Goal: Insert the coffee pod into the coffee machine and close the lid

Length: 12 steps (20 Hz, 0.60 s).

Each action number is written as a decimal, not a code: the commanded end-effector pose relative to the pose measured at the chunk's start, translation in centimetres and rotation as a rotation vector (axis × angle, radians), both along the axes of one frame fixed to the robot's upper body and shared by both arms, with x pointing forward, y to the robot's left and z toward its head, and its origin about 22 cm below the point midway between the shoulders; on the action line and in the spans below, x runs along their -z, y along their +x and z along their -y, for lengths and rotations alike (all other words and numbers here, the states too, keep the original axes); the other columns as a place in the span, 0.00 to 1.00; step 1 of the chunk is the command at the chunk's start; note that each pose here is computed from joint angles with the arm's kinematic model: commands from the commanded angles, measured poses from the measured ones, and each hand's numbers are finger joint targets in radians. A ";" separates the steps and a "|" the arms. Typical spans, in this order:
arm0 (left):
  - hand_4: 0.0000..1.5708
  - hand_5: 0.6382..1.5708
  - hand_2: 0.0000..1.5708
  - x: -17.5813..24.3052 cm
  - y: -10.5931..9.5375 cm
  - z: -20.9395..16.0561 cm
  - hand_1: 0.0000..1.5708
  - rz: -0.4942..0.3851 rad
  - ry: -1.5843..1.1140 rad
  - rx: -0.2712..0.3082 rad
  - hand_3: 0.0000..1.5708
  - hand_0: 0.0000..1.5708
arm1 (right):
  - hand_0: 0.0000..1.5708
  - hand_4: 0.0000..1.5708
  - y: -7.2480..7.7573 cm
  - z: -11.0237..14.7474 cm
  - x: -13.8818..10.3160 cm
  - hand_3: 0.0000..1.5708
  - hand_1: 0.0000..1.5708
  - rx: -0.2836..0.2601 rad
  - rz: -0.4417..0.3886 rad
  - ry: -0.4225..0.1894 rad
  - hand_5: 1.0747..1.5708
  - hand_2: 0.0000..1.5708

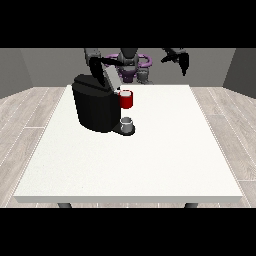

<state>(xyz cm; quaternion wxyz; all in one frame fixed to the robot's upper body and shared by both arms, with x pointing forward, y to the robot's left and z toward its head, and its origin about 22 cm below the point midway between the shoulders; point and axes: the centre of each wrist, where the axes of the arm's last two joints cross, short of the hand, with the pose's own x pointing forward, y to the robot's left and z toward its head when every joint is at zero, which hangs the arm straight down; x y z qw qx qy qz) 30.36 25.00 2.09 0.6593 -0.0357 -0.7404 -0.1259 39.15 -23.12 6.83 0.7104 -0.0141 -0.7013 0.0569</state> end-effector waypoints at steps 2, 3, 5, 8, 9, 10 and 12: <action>0.20 1.00 0.00 -2.3 0.5 -1.5 0.00 0.070 0.028 -0.021 0.00 0.00 | 0.00 0.08 1.3 0.6 -2.2 0.00 0.00 -0.030 0.052 -0.030 1.00 0.00; 0.21 1.00 0.00 -0.9 -0.2 0.5 0.00 0.029 0.026 -0.036 0.00 0.00 | 0.00 0.13 1.3 -2.5 -1.9 0.00 0.00 -0.042 0.034 -0.051 1.00 0.00; 0.19 1.00 0.00 -1.4 -0.5 -0.6 0.00 0.026 0.044 -0.038 0.00 0.00 | 0.00 0.08 1.4 -0.1 -2.1 0.00 0.00 -0.053 0.071 -0.069 1.00 0.00; 0.23 1.00 0.00 -1.3 -0.6 -0.5 0.00 0.062 0.049 -0.013 0.00 0.00 | 0.00 0.10 2.2 -2.3 -4.0 0.00 0.00 -0.055 0.118 -0.077 1.00 0.00; 0.22 1.00 0.00 -1.1 0.4 -1.1 0.00 0.062 0.045 -0.035 0.00 0.00 | 0.00 0.07 2.8 -3.6 -7.0 0.00 0.00 -0.106 0.147 -0.111 1.00 0.00; 0.22 1.00 0.00 -0.6 -0.4 0.4 0.00 0.036 0.040 -0.026 0.00 0.00 | 0.00 0.08 2.3 -2.9 -5.0 0.00 0.00 -0.104 0.137 -0.122 1.00 0.00; 0.23 1.00 0.00 -0.7 0.0 -1.2 0.00 0.022 0.040 -0.031 0.00 0.00 | 0.00 0.07 2.6 -4.1 -6.8 0.00 0.00 -0.126 0.156 -0.117 1.00 0.00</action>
